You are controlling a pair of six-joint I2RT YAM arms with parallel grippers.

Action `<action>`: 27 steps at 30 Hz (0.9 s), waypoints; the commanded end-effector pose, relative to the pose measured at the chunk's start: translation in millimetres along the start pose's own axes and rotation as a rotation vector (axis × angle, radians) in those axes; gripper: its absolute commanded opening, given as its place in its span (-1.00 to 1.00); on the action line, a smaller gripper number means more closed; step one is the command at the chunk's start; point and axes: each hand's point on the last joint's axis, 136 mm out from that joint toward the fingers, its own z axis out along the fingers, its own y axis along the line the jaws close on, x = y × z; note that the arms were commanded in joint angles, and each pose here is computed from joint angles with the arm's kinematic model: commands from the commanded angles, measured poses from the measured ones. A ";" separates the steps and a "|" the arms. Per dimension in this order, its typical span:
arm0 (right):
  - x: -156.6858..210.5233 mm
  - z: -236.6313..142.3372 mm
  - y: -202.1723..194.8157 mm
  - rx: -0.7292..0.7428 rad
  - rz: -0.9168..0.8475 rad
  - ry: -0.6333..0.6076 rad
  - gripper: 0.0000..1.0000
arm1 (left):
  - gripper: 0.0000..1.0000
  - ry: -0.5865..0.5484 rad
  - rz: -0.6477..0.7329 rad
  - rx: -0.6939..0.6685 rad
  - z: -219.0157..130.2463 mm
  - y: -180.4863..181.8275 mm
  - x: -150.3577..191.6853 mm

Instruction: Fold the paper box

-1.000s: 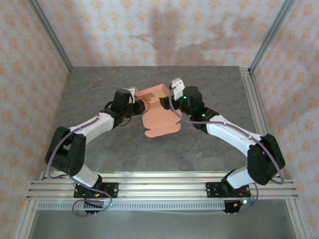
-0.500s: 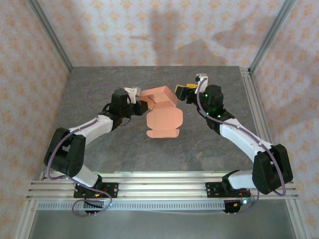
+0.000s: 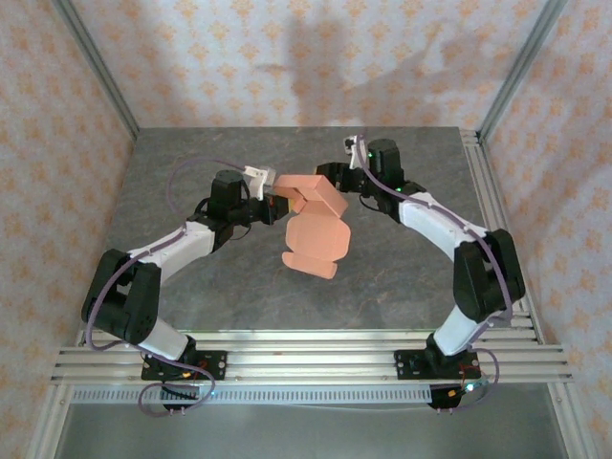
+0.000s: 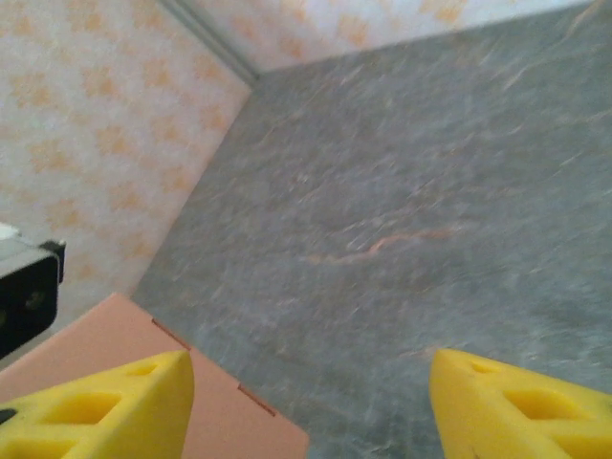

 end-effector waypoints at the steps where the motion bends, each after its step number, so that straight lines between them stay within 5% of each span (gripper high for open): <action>1: 5.3 1.9 28.4 -0.156 0.012 0.068 0.29 | -1.00 -0.051 0.060 0.029 -5.1 -13.5 -23.1; 13: 30.0 0.9 60.2 -0.286 -0.031 0.173 0.23 | -1.00 -0.043 -0.015 -0.097 4.3 15.8 -23.6; 27: 31.1 10.8 52.2 -0.251 -0.005 0.183 0.20 | -1.00 -0.051 -0.028 -0.118 3.5 18.9 -25.7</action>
